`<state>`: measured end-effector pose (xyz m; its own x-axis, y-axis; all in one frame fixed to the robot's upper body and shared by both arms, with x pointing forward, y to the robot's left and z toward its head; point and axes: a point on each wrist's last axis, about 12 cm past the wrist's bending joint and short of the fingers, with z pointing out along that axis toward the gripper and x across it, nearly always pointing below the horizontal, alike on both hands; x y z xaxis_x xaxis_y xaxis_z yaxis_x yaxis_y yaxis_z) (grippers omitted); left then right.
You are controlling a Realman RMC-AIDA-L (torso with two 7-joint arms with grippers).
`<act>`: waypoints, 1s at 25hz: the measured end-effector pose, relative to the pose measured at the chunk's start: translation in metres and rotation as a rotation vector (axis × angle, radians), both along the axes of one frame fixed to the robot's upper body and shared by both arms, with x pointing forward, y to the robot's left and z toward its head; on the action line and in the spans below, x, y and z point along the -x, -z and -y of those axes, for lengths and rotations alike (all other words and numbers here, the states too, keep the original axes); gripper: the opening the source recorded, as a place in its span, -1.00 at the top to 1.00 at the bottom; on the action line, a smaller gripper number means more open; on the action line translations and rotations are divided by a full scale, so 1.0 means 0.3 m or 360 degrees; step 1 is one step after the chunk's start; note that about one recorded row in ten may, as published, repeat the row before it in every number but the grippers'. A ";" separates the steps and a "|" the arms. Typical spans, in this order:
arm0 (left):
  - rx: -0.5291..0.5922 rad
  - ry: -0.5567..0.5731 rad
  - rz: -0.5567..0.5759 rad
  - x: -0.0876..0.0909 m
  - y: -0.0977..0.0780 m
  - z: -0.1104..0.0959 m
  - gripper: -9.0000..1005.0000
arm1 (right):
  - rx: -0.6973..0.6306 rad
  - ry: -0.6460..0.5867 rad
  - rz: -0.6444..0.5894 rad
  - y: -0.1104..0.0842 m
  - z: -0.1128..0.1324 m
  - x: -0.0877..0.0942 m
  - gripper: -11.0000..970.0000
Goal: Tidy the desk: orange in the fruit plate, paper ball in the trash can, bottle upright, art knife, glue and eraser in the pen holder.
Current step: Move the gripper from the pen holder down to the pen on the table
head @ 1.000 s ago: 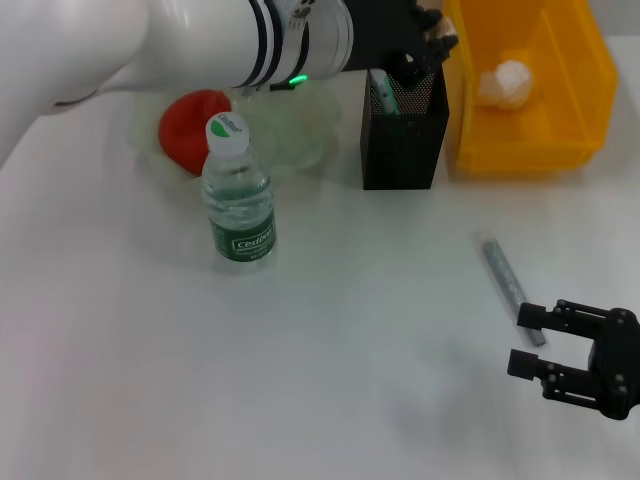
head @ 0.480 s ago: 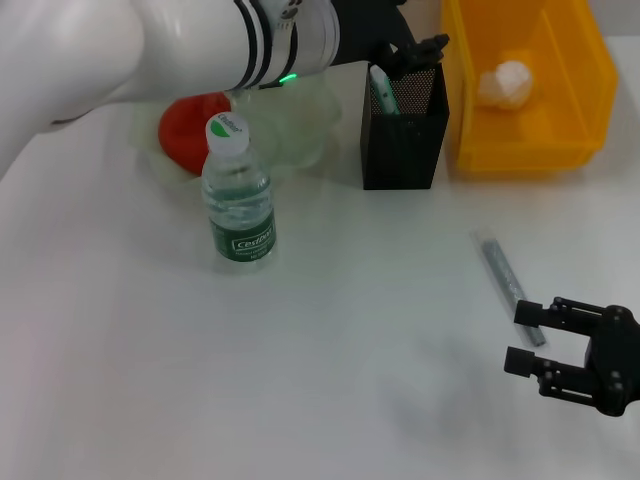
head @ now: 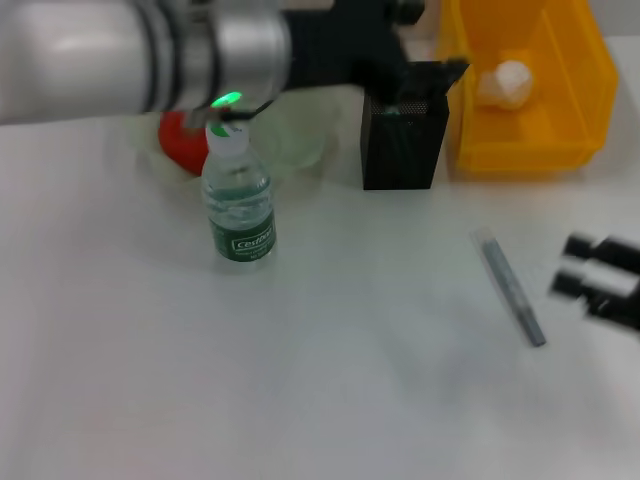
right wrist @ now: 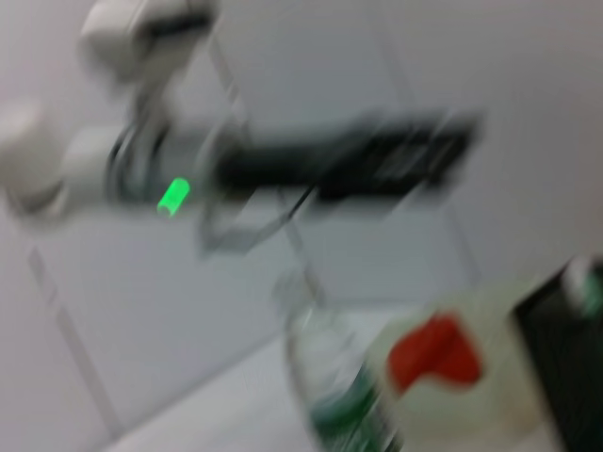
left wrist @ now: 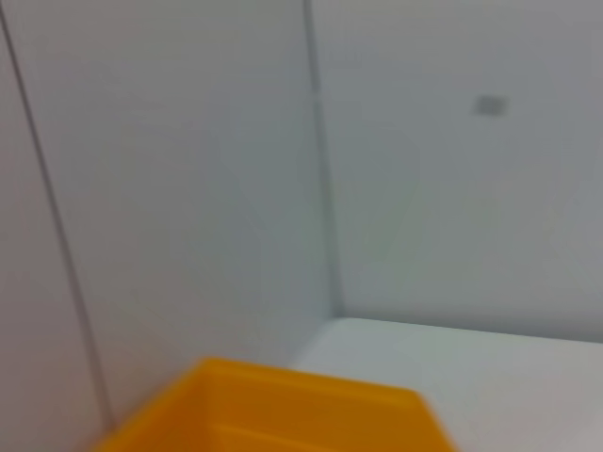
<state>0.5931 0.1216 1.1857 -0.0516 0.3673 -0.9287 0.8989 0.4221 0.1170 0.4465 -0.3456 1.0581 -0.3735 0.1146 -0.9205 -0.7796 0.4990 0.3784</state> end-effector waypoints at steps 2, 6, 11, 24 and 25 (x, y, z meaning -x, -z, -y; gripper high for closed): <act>0.0048 0.0047 -0.0074 0.021 0.005 -0.045 -0.48 | -0.0082 0.0096 0.0042 -0.068 0.069 -0.006 -0.34; 0.0309 0.0222 -0.0283 0.088 0.044 -0.206 -0.48 | -0.0078 0.0125 0.0021 -0.147 0.131 -0.032 -0.34; 0.0352 0.0347 -0.0499 0.123 0.131 -0.322 -0.48 | 0.0265 -0.0043 -0.0244 -0.335 0.139 -0.158 -0.34; 0.0177 0.0335 -0.0713 0.161 0.261 -0.335 -0.48 | 0.1295 -0.0049 -0.0782 -0.517 -0.227 -0.404 -0.34; 0.0178 0.0331 -0.0716 0.161 0.263 -0.335 -0.48 | 0.1319 -0.0036 -0.0814 -0.508 -0.251 -0.420 -0.34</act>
